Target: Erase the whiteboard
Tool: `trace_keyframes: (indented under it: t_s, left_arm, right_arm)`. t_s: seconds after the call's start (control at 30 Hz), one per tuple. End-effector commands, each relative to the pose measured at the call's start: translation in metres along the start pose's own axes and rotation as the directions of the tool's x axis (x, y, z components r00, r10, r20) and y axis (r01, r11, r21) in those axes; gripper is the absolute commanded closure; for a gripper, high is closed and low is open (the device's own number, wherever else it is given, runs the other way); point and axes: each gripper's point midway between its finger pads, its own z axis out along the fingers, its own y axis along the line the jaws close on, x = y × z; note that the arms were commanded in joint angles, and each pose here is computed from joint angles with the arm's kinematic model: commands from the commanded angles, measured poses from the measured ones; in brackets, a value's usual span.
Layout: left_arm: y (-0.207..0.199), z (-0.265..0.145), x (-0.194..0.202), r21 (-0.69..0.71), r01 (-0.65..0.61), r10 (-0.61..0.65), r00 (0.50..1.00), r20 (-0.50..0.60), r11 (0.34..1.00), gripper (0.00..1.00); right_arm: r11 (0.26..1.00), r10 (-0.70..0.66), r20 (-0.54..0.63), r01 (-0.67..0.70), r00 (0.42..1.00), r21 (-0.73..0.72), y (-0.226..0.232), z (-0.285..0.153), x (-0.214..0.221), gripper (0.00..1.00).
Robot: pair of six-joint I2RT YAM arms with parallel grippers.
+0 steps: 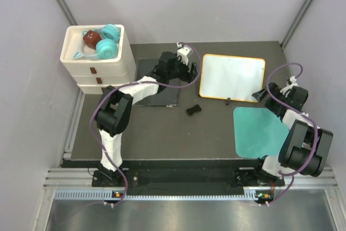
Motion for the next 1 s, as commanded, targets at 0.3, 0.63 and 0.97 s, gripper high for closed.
trace_keyframes:
  t_s: [0.3, 0.63, 0.97]
  left_arm:
    - [-0.02, 0.032, -0.019, 0.193, 0.028, -0.042, 0.997, 0.071, 0.981, 0.2]
    - [-0.016, 0.045, -0.007, 0.218, 0.06, -0.07, 0.997, 0.037, 0.974, 0.21]
    - [-0.021, 0.052, 0.004, 0.257, 0.094, -0.102, 0.995, 0.017, 0.962, 0.25]
  right_arm:
    - [0.993, -0.018, 0.107, 0.03, 0.994, -0.112, 0.019, 0.004, -0.031, 0.02]
    - [0.989, 0.033, 0.095, -0.019, 0.995, -0.147, 0.015, 0.023, -0.035, 0.06]
    - [0.977, 0.088, 0.071, -0.072, 0.994, -0.198, 0.016, 0.034, -0.03, 0.07]
